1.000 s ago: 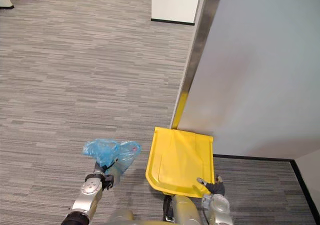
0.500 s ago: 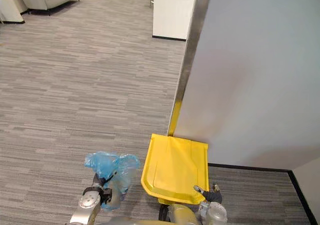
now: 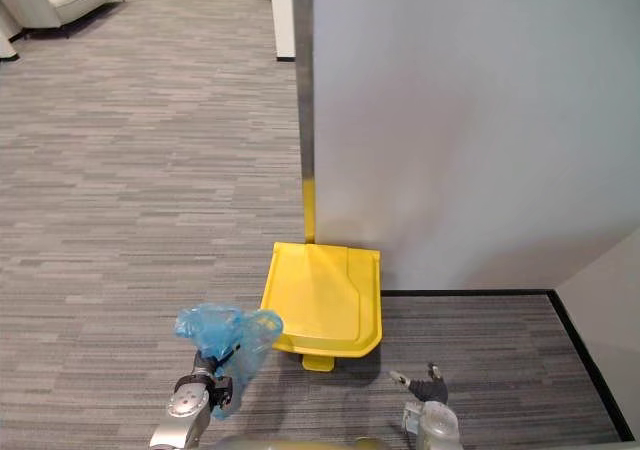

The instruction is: Gather rubbish on tea table into small bin, then transfer packed bag to large trash can.

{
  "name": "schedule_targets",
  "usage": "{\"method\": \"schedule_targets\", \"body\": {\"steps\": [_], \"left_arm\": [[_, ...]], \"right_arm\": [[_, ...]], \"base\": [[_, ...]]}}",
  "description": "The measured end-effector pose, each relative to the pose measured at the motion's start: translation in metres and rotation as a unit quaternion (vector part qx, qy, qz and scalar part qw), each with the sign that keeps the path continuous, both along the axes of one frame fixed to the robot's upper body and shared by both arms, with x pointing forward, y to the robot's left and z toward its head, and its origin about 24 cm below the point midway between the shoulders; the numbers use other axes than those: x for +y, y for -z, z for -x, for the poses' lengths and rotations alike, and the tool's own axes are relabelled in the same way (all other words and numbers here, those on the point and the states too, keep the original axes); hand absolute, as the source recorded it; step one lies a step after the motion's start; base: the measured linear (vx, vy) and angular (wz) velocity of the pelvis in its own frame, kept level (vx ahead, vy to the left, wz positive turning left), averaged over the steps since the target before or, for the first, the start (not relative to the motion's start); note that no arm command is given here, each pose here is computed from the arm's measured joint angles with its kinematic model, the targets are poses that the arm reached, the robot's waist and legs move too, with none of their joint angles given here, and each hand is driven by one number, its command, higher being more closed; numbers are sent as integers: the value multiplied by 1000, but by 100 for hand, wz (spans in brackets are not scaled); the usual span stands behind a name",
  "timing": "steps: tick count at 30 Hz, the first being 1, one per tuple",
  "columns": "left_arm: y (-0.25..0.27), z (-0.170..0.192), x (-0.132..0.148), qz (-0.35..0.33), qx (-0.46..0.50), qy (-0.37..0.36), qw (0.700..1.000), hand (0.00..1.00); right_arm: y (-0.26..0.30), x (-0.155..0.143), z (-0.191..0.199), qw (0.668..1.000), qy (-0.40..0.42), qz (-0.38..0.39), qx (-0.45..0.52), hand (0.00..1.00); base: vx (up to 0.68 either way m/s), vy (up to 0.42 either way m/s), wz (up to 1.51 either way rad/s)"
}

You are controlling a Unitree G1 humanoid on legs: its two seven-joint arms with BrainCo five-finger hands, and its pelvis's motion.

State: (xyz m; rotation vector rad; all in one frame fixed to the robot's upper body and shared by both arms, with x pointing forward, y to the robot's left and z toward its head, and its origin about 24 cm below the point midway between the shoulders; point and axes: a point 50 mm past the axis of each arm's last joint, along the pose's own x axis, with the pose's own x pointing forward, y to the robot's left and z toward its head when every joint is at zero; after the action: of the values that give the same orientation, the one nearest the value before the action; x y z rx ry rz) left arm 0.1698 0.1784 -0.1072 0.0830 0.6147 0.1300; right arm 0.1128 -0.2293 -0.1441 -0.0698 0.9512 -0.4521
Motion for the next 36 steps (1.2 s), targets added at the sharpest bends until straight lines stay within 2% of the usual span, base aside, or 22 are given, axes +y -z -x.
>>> {"method": "schedule_targets", "body": {"steps": [13, 23, 36], "left_arm": [[1, 2, 15, -18, 7, -3, 1000, 100], [9, 19, 39, -55, 45, -12, 997, 100], [11, 18, 26, -41, 46, 0, 998, 100]], "right_arm": [[-5, 7, -23, 1000, -7, -7, -26, 0], [-1, 2, -15, 1000, 3, -7, -6, 0], [0, 4, -11, 1000, 2, -8, -3, 0]], "base": [[-33, 71, 16], [-74, 31, -1], [52, 38, 13]]}}
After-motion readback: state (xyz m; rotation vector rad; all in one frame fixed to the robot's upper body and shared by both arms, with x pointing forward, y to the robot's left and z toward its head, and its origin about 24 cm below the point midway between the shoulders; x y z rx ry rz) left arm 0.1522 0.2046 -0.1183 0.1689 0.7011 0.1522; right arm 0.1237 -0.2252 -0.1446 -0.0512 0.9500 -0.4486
